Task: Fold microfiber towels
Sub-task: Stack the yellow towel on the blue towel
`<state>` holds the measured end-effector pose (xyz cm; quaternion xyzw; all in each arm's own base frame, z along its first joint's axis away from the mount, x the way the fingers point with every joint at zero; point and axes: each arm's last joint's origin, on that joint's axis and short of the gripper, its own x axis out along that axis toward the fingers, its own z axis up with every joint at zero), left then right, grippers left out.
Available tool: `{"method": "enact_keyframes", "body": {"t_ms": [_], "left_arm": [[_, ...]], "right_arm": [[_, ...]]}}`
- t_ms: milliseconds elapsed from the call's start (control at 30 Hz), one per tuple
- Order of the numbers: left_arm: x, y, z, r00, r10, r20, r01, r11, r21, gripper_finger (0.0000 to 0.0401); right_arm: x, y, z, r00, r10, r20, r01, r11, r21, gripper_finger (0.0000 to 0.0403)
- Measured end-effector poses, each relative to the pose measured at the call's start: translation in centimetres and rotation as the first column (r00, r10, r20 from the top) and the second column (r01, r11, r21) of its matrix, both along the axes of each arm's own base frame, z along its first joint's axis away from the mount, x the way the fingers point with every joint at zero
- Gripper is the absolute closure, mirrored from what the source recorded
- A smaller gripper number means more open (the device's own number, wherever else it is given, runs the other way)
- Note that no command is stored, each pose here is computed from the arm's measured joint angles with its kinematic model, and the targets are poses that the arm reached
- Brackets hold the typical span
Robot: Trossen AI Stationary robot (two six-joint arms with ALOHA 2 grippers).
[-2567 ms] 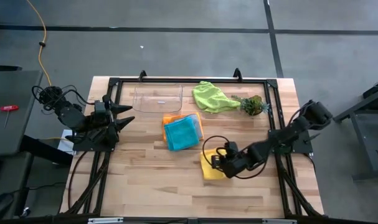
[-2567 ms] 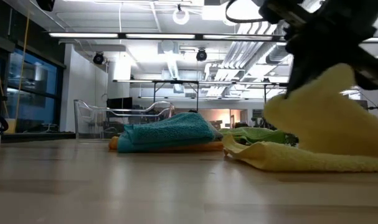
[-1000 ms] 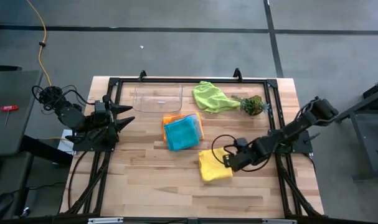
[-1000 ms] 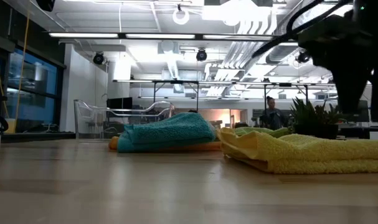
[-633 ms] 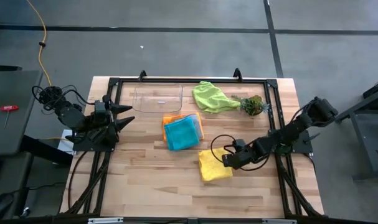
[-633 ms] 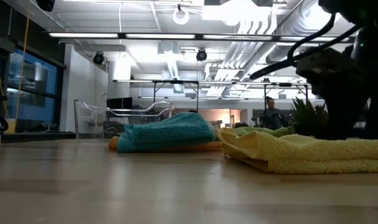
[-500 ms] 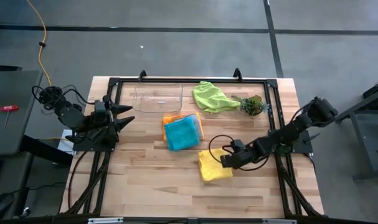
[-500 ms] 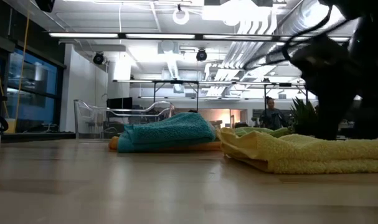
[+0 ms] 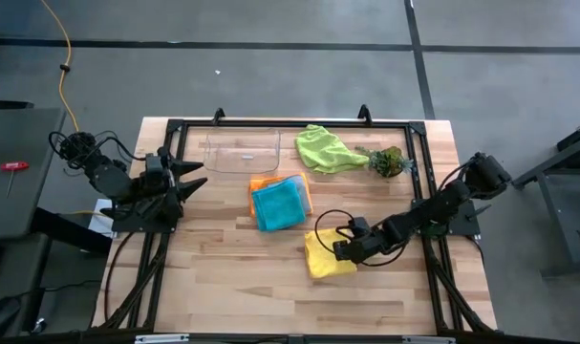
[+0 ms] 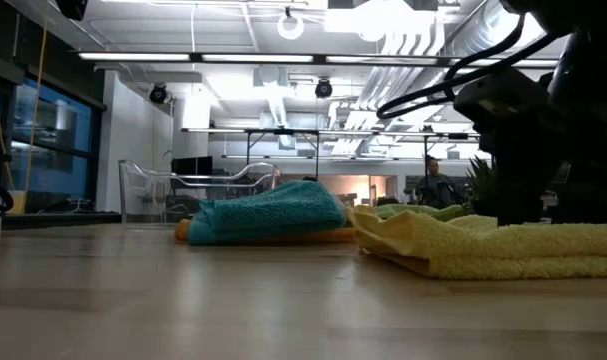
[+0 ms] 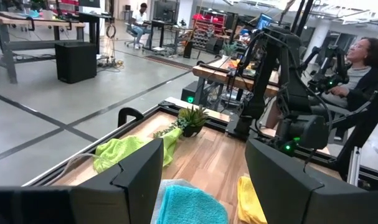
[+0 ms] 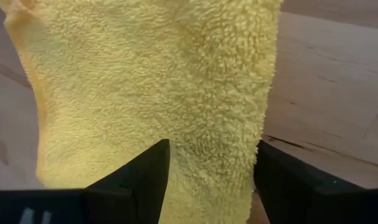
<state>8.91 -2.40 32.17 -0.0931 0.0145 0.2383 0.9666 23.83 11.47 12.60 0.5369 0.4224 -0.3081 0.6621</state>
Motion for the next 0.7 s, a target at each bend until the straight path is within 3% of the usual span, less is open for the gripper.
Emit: {"method": "enact_keyframes", "body": {"t_ms": [133,267,333,467,700], "left_arm": [[0.0,0.0,0.0,1.0,0.002,-0.002,-0.002,1.0,0.002,0.0185],[0.0,0.0,0.0,1.0,0.002,-0.002,-0.002,1.0,0.003,0.0185],[0.0,0.0,0.0,1.0,0.002,-0.003,-0.002,1.0,0.004,0.0185],[0.0,0.0,0.0,1.0,0.002,-0.003,-0.002,1.0,0.003,0.0185],[0.0,0.0,0.0,1.0,-0.003,-0.004,0.003,1.0,0.003,0.0185]], "right_arm": [[0.1,-0.1,0.1,1.0,-0.024,-0.013,0.024,1.0,0.004,0.0238],[-0.1,-0.2,-0.1,0.997,-0.061,-0.037,0.061,0.998,0.009,0.0353],[0.0,-0.2,0.0,0.998,-0.057,-0.028,0.057,0.998,0.007,0.0388],[0.0,-0.2,0.7,0.998,-0.057,0.009,0.057,0.998,0.019,0.0397],[-1.1,-1.0,5.2,0.992,-0.046,0.121,0.047,0.999,-0.006,0.0401]]}}
